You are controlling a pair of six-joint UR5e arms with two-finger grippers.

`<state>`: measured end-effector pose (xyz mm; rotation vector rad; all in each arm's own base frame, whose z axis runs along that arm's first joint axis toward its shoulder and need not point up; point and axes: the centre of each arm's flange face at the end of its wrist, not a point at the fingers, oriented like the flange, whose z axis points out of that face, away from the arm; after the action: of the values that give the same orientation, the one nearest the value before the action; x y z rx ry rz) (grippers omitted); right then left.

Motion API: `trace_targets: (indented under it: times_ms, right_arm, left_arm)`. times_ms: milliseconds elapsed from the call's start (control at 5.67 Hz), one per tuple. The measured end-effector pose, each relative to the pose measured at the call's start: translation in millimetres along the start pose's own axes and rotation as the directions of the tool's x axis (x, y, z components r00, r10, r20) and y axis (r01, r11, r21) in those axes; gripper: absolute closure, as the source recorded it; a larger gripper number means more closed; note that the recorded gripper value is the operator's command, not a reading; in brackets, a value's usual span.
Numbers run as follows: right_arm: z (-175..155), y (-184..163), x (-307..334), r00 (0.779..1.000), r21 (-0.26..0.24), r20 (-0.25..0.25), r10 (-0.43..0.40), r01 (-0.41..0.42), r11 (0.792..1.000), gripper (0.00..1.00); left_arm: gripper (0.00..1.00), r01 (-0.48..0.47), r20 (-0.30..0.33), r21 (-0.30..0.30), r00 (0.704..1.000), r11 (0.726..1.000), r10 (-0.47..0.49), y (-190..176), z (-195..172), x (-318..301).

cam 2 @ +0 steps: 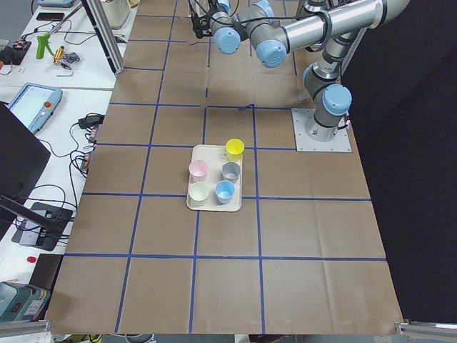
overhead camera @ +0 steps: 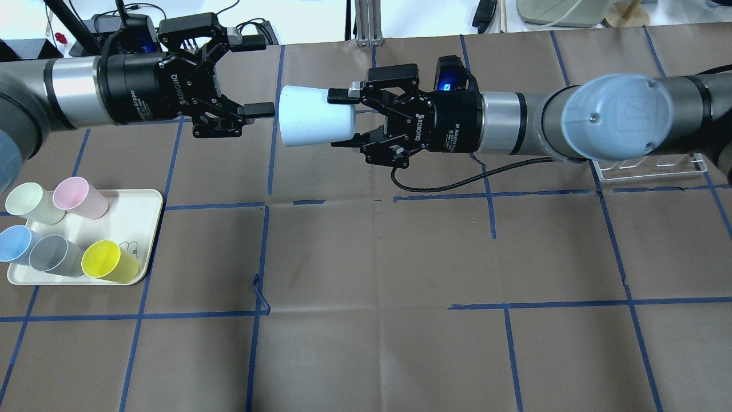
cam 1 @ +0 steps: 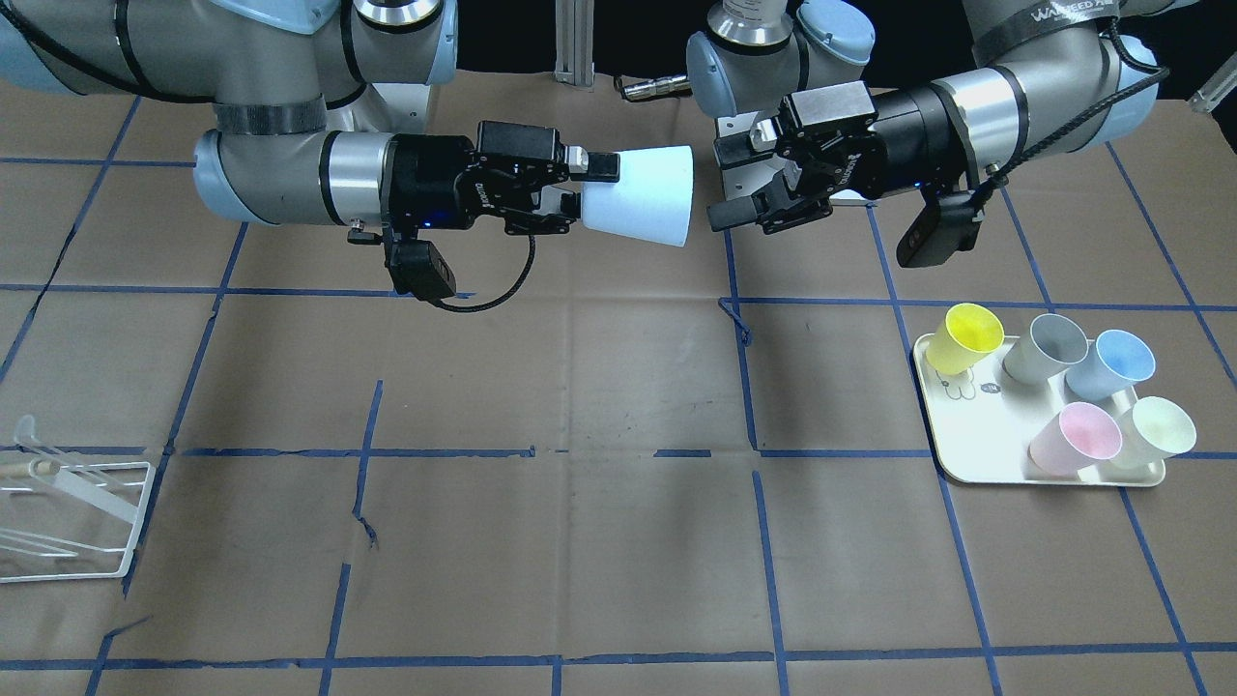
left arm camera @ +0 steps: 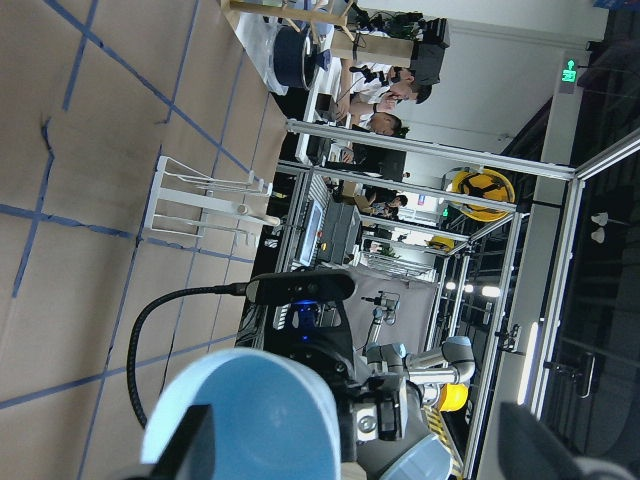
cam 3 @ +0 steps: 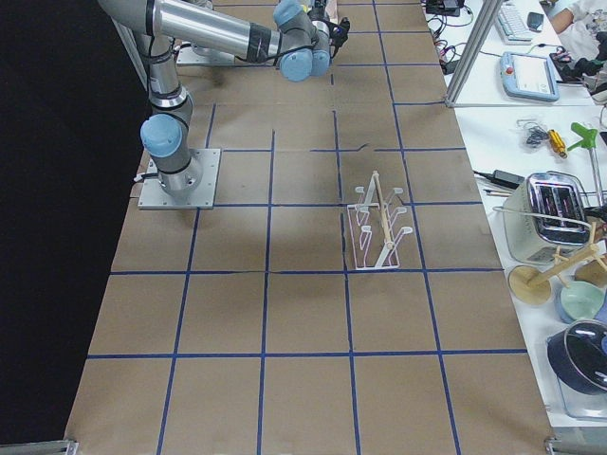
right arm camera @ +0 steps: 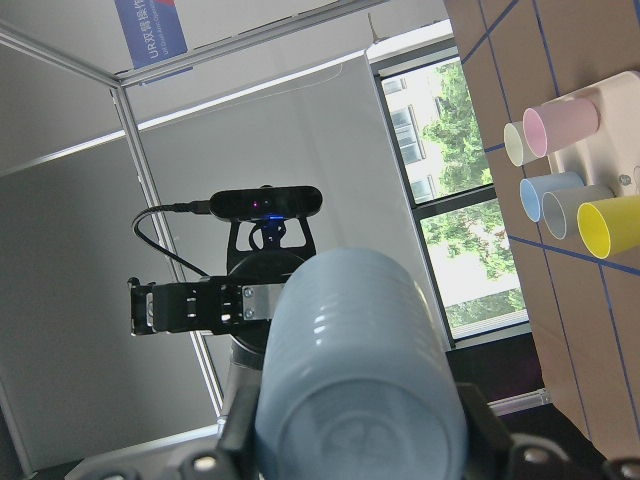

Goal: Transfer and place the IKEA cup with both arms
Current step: 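Close the left gripper on the cup's rim end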

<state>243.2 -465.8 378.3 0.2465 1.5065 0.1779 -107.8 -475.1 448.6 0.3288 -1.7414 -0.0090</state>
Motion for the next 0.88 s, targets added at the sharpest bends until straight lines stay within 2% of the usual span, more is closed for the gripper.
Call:
trace_targets:
  times_ms: [176,353,529,706,882]
  right_arm:
    - [0.0,-0.1,0.0,1.000,0.000,0.000,0.000,0.000,1.000,0.49]
    - [-0.3,-0.3,0.1,1.000,0.000,-0.001,-0.001,0.001,1.000,0.49]
    - [-0.6,-0.4,0.2,1.000,0.000,-0.001,-0.002,0.002,1.000,0.49]
    - [-0.7,-0.5,0.2,1.000,0.000,-0.001,-0.002,0.002,1.000,0.49]
    - [-0.7,-0.5,0.3,1.000,0.000,-0.001,-0.002,0.002,1.000,0.49]
  left_arm:
    - [0.01,-0.008,0.030,-0.027,0.999,1.000,0.009,7.0,9.5,-0.2]
    - [0.08,-0.017,0.042,-0.047,0.999,0.999,0.019,12.6,17.4,1.9]
    - [0.34,-0.027,0.047,-0.054,0.998,0.998,0.030,17.0,20.4,5.8]
    - [0.70,-0.039,0.072,-0.057,0.996,0.998,0.043,18.7,18.8,6.5]
    - [0.94,-0.050,0.110,-0.060,0.992,0.997,0.057,18.4,15.8,4.4]
